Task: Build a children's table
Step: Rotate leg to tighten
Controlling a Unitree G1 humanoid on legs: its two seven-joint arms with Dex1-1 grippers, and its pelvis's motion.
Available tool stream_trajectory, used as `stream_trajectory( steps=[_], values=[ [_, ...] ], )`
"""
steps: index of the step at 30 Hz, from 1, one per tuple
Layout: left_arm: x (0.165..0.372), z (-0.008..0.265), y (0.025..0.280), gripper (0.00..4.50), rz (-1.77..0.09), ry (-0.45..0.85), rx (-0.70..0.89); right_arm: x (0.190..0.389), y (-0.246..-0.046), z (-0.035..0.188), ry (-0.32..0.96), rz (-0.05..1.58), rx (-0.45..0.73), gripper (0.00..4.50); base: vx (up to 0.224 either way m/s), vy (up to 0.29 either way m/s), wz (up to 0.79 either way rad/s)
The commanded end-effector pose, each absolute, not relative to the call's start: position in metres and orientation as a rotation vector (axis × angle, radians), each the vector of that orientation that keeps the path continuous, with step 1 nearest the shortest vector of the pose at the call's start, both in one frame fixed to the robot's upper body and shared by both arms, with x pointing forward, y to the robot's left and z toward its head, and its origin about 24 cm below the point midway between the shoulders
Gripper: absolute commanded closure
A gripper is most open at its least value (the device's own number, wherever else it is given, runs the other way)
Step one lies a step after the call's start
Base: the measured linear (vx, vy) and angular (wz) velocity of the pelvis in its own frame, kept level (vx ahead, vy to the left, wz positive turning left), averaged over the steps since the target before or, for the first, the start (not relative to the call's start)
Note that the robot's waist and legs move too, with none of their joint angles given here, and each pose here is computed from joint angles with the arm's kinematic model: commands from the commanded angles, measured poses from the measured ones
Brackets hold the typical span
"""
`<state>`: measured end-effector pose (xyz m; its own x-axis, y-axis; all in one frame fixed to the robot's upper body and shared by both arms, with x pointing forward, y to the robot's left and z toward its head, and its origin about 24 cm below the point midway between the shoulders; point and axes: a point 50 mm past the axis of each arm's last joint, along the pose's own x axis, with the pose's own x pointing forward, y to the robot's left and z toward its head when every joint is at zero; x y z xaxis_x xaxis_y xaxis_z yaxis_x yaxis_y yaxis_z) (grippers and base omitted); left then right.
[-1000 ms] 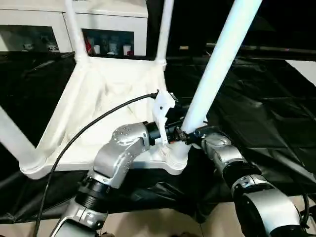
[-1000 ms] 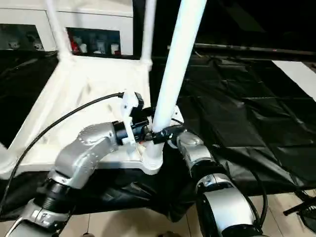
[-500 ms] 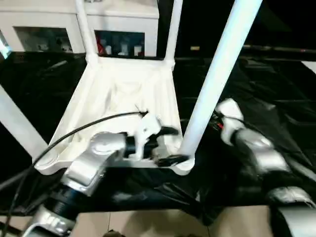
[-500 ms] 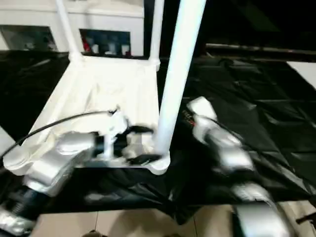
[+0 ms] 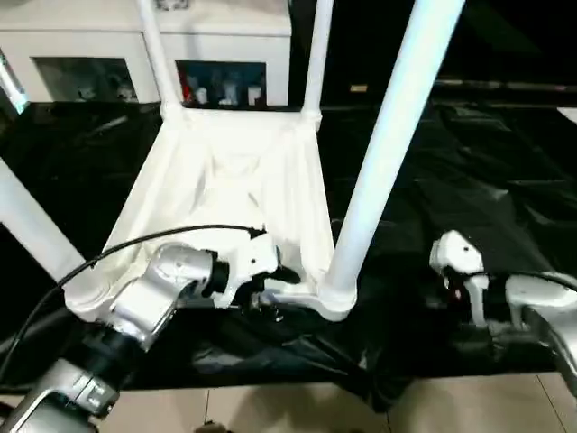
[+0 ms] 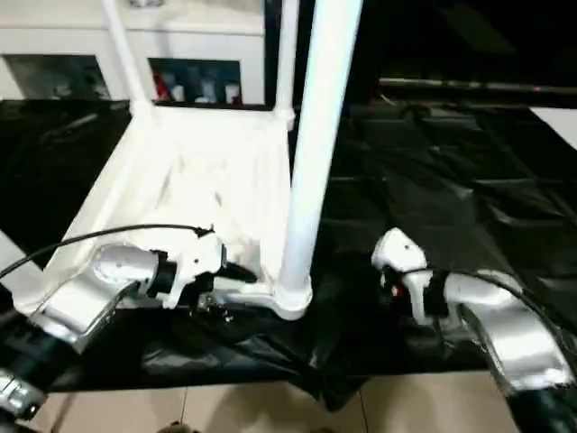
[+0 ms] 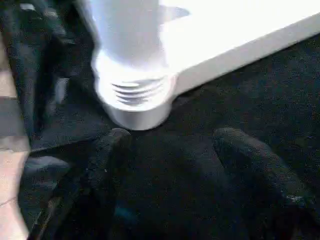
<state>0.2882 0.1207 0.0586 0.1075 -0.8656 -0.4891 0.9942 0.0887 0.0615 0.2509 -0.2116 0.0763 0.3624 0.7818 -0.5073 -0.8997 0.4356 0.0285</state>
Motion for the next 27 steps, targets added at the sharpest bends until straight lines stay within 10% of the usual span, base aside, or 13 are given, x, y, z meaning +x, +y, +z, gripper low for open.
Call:
stream_trajectory(
  steps=[1,27],
  values=[
    [0.294,0.061,0.121,1.87,-1.415,0.360,0.454,0.247,-0.209,0.079,0.507,1.117,-0.276,1.36,0.000,0.000,0.00],
    [0.302,0.044,0.137,4.02,-1.402,0.461,0.511,0.242,-0.198,0.083,0.540,1.154,-0.268,1.36,0.000,0.000,0.00]
  ],
)
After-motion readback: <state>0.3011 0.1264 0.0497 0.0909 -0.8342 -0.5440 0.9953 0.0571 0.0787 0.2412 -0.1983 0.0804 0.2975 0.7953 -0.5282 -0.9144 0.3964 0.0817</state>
